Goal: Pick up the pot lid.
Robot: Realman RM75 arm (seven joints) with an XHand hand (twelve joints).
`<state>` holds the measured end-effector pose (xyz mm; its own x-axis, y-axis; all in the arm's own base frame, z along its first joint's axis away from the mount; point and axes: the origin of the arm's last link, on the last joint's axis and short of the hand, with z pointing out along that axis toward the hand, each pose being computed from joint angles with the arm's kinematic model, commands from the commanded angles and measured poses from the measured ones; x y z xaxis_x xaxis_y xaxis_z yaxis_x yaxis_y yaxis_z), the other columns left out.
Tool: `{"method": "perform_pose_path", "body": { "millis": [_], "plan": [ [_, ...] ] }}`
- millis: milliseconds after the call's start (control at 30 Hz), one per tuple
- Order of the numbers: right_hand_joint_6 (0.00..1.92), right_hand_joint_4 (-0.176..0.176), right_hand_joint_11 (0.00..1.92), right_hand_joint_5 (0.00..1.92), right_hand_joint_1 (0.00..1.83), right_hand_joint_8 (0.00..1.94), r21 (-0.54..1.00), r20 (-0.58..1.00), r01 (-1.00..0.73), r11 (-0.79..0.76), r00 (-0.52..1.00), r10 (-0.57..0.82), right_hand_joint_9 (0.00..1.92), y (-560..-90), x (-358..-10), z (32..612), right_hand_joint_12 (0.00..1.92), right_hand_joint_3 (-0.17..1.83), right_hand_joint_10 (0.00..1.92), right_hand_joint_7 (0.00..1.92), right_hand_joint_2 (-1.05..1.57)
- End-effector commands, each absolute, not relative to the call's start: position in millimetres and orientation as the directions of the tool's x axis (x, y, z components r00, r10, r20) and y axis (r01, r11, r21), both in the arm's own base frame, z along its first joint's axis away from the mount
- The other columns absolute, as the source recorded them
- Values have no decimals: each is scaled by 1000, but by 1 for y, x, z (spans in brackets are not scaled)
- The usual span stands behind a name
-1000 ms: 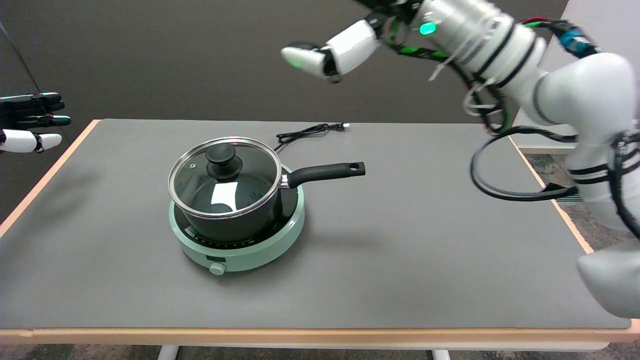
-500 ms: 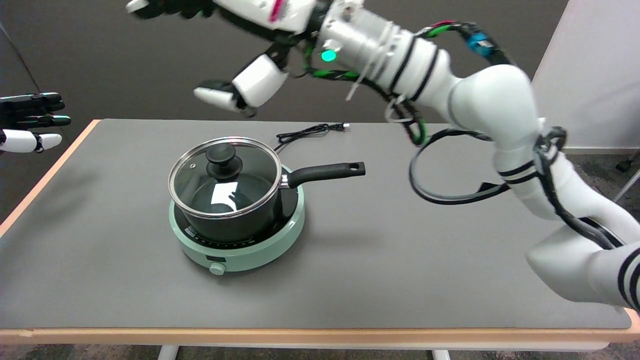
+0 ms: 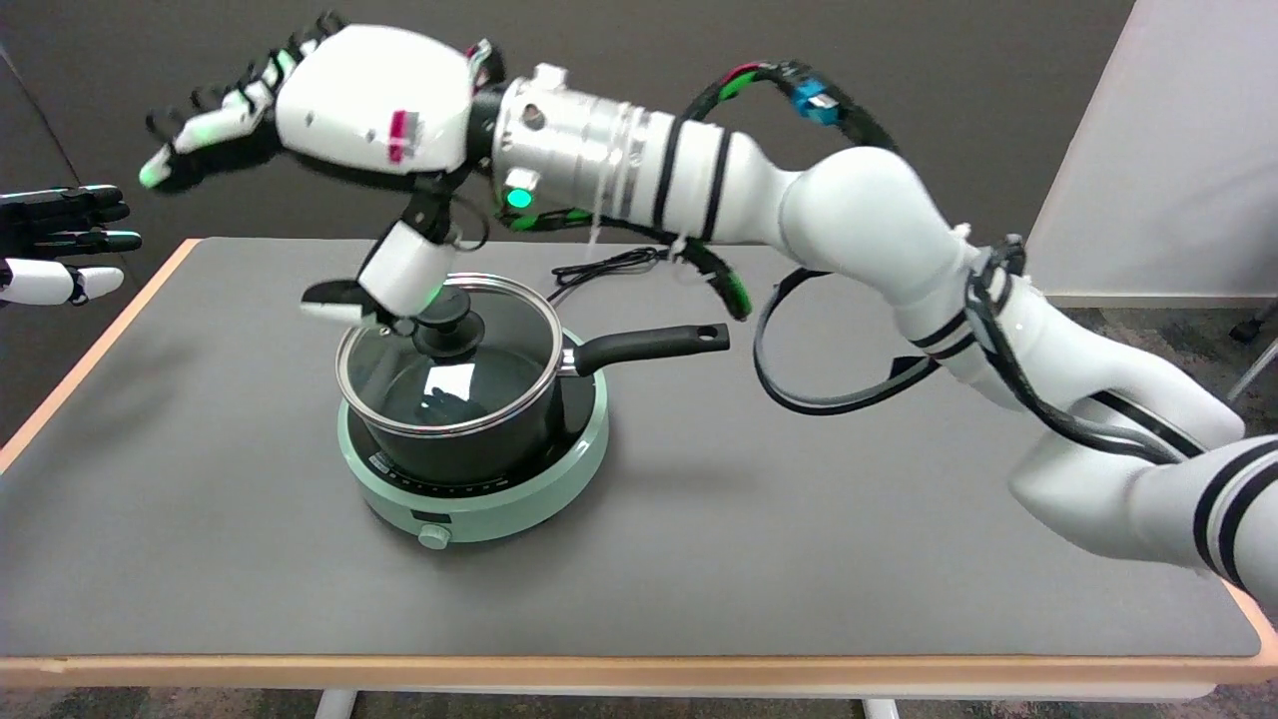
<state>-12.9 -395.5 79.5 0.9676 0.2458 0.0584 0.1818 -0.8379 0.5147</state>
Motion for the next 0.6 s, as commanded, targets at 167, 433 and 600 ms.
{"method": "perform_pose_path", "body": {
  "millis": [167, 433, 600],
  "plan": [
    [178, 130, 458, 396, 721, 181, 521, -180, 225, -823, 972, 152, 578, -446, -65, 49, 937, 928, 325, 519, 499],
    [185, 138, 454, 417, 766, 182, 545, -210, 219, -809, 970, 121, 575, -457, -73, 62, 921, 945, 323, 525, 502],
    [191, 142, 455, 432, 773, 183, 520, -240, 233, -822, 963, 122, 582, -451, -76, 68, 920, 950, 328, 537, 507]
  ]
}}
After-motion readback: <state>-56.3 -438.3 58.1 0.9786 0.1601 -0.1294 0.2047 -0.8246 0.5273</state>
